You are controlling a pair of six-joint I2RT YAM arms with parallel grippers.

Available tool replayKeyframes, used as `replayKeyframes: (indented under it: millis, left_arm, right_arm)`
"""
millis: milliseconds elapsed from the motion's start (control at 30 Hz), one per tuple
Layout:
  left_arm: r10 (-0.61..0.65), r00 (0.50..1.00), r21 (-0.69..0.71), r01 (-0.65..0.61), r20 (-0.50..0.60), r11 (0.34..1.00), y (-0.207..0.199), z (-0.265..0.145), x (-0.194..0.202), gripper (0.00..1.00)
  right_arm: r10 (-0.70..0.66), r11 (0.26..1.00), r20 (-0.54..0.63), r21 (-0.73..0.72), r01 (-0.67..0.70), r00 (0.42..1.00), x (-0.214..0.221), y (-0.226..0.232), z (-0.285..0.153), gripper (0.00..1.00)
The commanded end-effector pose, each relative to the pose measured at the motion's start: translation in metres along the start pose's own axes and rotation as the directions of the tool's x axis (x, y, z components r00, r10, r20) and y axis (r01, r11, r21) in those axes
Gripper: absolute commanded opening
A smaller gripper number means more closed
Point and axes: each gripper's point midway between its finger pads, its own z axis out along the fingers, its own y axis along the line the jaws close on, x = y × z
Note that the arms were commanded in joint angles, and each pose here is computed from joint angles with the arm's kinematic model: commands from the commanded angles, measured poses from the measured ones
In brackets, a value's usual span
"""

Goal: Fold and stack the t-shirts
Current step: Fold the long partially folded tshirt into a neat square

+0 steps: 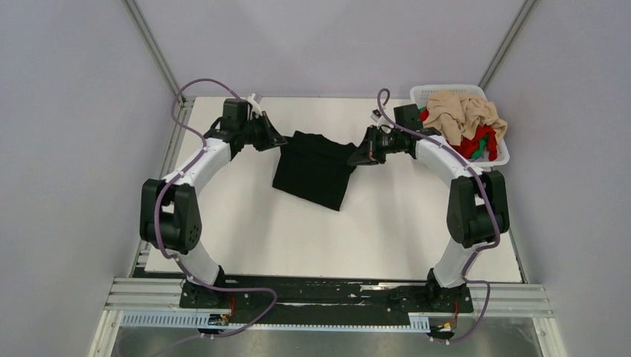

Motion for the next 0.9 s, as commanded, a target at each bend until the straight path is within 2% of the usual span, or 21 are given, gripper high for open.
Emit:
replayKeyframes:
  millis: [0,267,367,400,433,467,500,533,567,600,633,667,733,867]
  left_arm:
    - [0.049,0.996,-0.002,-0.049,0.079,0.999,0.004,0.018,-0.039,0.0]
    - [-0.008,1.0,-0.026,0.009,0.024,1.0,0.033,0.077,-0.042,0.0]
    - [-0.041,0.999,-0.008,0.041,-0.009,0.999,0.041,0.103,-0.043,0.0]
    - [-0.049,0.998,0.008,0.05,-0.025,0.999,0.039,0.107,-0.041,0.0]
    - [-0.063,0.998,0.017,0.063,-0.032,0.998,0.04,0.115,-0.043,0.06]
    - [-0.069,0.997,0.028,0.07,-0.041,0.997,0.039,0.118,-0.043,0.14]
    - [-0.072,0.997,0.035,0.073,-0.038,0.997,0.037,0.121,-0.047,0.33]
    - [-0.071,0.997,0.043,0.073,-0.034,0.996,0.034,0.121,-0.05,0.48]
    - [-0.065,0.998,0.058,0.066,-0.018,0.996,0.028,0.119,-0.057,0.85]
    - [-0.052,0.999,0.072,0.053,-0.011,0.996,0.023,0.117,-0.061,0.96]
    - [-0.034,0.999,0.099,0.034,0.003,0.994,0.012,0.111,-0.068,0.98]
    - [-0.016,1.0,0.119,0.013,0.019,0.993,0.003,0.104,-0.074,0.99]
    - [0.014,0.999,0.158,-0.02,0.038,0.987,-0.014,0.091,-0.082,1.0]
    - [0.069,0.997,0.21,-0.075,0.037,0.975,-0.04,0.073,-0.075,1.0]
  right_arm:
    - [-0.007,1.0,0.053,-0.025,0.009,0.999,-0.034,-0.006,0.0,0.0]
    - [0.058,0.997,0.085,0.053,-0.063,0.995,-0.066,-0.06,0.017,0.01]
    - [0.047,0.995,0.106,0.082,-0.056,0.993,-0.081,-0.078,0.023,0.05]
    - [0.049,0.994,0.115,0.093,-0.06,0.992,-0.087,-0.085,0.024,0.1]
    - [0.043,0.994,0.126,0.093,-0.055,0.991,-0.095,-0.087,0.024,0.16]
    - [0.045,0.994,0.134,0.089,-0.057,0.99,-0.101,-0.088,0.023,0.19]
    - [0.049,0.994,0.146,0.088,-0.063,0.988,-0.107,-0.089,0.022,0.21]
    - [0.046,0.993,0.162,0.096,-0.062,0.986,-0.113,-0.089,0.02,0.28]
    - [0.037,0.993,0.174,0.101,-0.056,0.984,-0.118,-0.086,0.018,0.38]
    - [0.025,0.994,0.185,0.101,-0.045,0.982,-0.121,-0.081,0.015,0.47]
    - [0.013,0.995,0.194,0.098,-0.032,0.981,-0.123,-0.074,0.01,0.58]
    - [-0.002,0.995,0.2,0.095,-0.018,0.98,-0.123,-0.067,0.006,0.65]
    - [-0.016,0.996,0.211,0.095,-0.004,0.977,-0.12,-0.055,-0.001,0.98]
    - [-0.043,0.995,0.198,0.095,0.025,0.979,-0.102,-0.034,-0.001,1.0]
